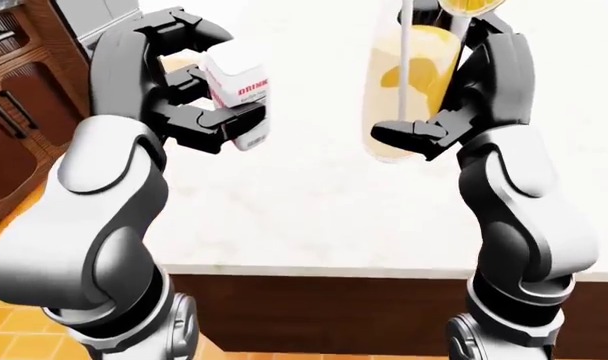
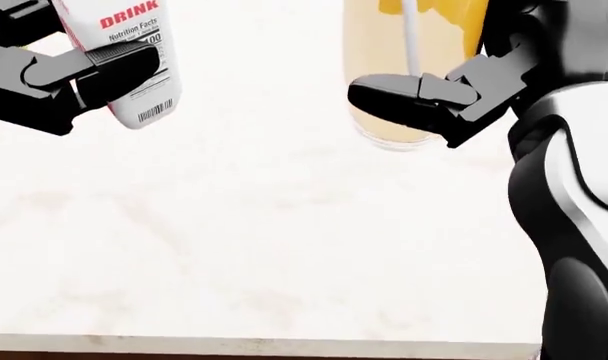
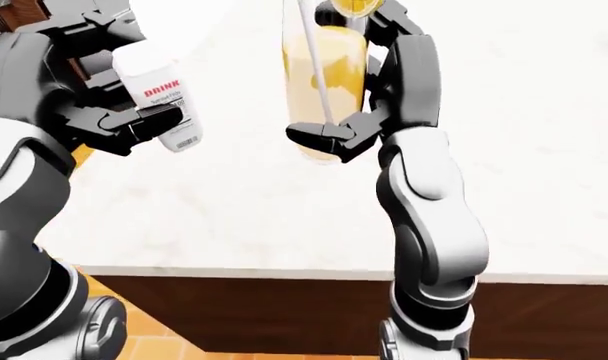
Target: Move the drinks to the dining counter.
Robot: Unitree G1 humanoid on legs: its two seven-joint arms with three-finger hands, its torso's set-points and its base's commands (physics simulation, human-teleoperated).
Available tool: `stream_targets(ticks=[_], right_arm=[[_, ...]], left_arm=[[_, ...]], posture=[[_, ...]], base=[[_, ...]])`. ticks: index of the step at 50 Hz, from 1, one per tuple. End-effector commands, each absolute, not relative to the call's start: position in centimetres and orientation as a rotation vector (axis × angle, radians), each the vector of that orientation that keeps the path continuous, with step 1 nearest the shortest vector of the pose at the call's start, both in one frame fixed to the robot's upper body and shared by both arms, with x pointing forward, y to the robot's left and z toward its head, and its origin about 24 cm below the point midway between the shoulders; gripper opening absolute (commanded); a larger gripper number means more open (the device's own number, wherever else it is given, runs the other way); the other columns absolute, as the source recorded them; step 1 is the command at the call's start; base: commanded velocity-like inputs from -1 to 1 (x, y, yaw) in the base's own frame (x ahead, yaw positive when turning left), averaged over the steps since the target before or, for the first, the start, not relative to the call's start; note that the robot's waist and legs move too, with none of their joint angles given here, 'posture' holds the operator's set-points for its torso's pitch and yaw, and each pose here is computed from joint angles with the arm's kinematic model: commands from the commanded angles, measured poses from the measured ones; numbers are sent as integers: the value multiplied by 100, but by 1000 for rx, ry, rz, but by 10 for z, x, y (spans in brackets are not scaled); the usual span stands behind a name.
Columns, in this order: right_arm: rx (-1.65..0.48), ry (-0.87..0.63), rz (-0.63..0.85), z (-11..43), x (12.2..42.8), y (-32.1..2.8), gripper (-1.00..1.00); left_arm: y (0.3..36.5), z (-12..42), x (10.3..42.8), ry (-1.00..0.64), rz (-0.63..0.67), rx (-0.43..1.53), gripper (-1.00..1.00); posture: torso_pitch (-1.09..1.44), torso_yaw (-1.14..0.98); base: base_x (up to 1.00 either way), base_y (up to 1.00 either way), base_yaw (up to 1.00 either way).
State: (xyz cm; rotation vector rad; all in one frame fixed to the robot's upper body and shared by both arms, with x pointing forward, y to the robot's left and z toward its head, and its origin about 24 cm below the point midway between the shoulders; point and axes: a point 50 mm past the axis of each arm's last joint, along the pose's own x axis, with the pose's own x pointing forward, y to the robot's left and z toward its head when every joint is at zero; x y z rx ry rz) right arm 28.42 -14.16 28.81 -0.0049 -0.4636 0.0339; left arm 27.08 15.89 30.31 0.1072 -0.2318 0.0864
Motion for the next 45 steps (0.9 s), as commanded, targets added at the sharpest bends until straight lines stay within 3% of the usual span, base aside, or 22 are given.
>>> stream_targets(ticks=[1,18,45], right_arm=[[4,-558,32,300,278,-141,-100],[-29,-504,61,279,293,-123,-100],[-70,-385,-7,255,331,-128,-100]], left_arm=[[159,317,265,-312,93,102,-100],[159,318,265,-316,93,105,-100],[158,319,266,-319,96,111,-100]], posture=[[0,0],[0,0],[0,0]], base=[[0,0,0],[0,0,0],[0,0,0]])
